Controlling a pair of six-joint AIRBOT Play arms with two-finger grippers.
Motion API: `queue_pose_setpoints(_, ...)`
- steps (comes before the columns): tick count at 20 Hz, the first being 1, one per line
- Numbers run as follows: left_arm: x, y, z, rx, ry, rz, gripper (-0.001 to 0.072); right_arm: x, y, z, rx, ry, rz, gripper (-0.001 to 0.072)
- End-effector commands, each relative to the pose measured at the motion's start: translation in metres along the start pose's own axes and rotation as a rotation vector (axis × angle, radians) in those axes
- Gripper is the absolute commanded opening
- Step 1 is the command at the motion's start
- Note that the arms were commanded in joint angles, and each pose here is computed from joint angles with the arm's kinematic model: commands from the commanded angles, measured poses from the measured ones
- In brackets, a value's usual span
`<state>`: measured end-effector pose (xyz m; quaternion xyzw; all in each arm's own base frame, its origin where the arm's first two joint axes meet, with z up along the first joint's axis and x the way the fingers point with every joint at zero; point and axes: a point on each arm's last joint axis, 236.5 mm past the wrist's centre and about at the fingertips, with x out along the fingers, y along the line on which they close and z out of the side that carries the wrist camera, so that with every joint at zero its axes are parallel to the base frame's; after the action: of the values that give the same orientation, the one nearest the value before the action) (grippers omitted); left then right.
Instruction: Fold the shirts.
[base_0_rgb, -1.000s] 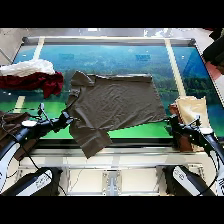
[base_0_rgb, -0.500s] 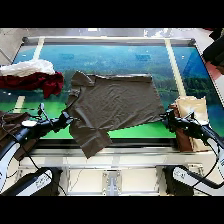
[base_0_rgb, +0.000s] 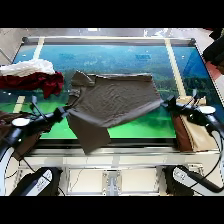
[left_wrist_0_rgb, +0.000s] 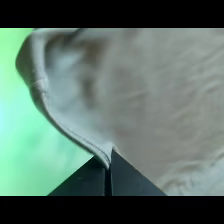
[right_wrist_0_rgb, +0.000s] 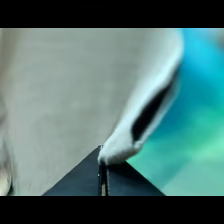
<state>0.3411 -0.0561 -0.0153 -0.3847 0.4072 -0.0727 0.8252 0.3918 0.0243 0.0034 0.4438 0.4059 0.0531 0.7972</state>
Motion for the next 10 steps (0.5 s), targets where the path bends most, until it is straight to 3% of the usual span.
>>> queue_pose_setpoints(1, -0.078, -0.064, 0.066, 0.248, -0.286, -0.076, 0.0010, -0.071, 0.096, -0.001, -0.501, 0.009, 0.104, 0.0010)
queue_pose_setpoints(4, -0.203, -0.148, 0.097, 0.569, -0.655, -0.104, 0.0010, -0.161, 0.166, -0.014, -0.785, -0.100, 0.088, 0.0010)
queue_pose_setpoints(6, -0.284, -0.187, 0.102, 0.596, -0.868, -0.076, 0.0009, -0.225, 0.218, -0.020, -0.902, -0.281, 0.109, 0.0009)
queue_pose_setpoints(10, -0.373, -0.236, 0.105, 0.781, -0.971, 0.174, 0.0009, -0.347, 0.304, -0.016, -1.117, -0.666, 0.070, 0.0006)
